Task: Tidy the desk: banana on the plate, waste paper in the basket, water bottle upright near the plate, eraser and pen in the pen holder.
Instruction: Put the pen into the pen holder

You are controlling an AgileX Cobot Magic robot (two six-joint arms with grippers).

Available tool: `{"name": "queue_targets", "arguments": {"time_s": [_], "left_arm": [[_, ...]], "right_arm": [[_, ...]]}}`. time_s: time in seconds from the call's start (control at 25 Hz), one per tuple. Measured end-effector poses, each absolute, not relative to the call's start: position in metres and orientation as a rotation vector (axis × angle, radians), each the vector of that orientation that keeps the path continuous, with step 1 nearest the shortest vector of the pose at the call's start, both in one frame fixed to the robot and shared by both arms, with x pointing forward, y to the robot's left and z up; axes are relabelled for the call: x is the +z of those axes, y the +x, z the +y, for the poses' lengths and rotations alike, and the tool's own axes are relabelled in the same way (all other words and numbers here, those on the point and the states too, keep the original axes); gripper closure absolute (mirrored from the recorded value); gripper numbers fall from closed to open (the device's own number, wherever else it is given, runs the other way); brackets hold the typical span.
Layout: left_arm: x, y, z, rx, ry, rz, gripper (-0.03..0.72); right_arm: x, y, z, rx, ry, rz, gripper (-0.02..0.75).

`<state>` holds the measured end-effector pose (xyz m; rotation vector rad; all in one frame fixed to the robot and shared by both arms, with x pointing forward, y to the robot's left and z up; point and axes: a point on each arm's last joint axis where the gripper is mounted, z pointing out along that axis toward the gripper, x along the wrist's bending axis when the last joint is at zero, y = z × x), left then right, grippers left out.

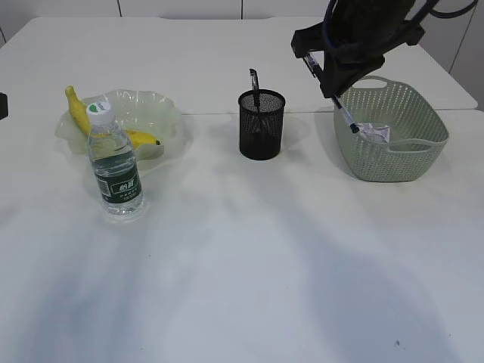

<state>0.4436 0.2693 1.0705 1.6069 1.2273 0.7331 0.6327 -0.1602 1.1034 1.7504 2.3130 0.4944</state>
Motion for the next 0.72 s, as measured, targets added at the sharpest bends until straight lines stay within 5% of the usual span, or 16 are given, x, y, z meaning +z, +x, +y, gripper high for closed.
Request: {"name": "queue_targets", "arguments": {"time_s": [0.72], "left_arm": [[1.07, 0.443, 0.269, 0.729, 1.609, 1.225, 0.137]], "right_arm": [[1.094, 0.642, -0.163, 0.637, 1.615, 2.257, 0.702]]}}
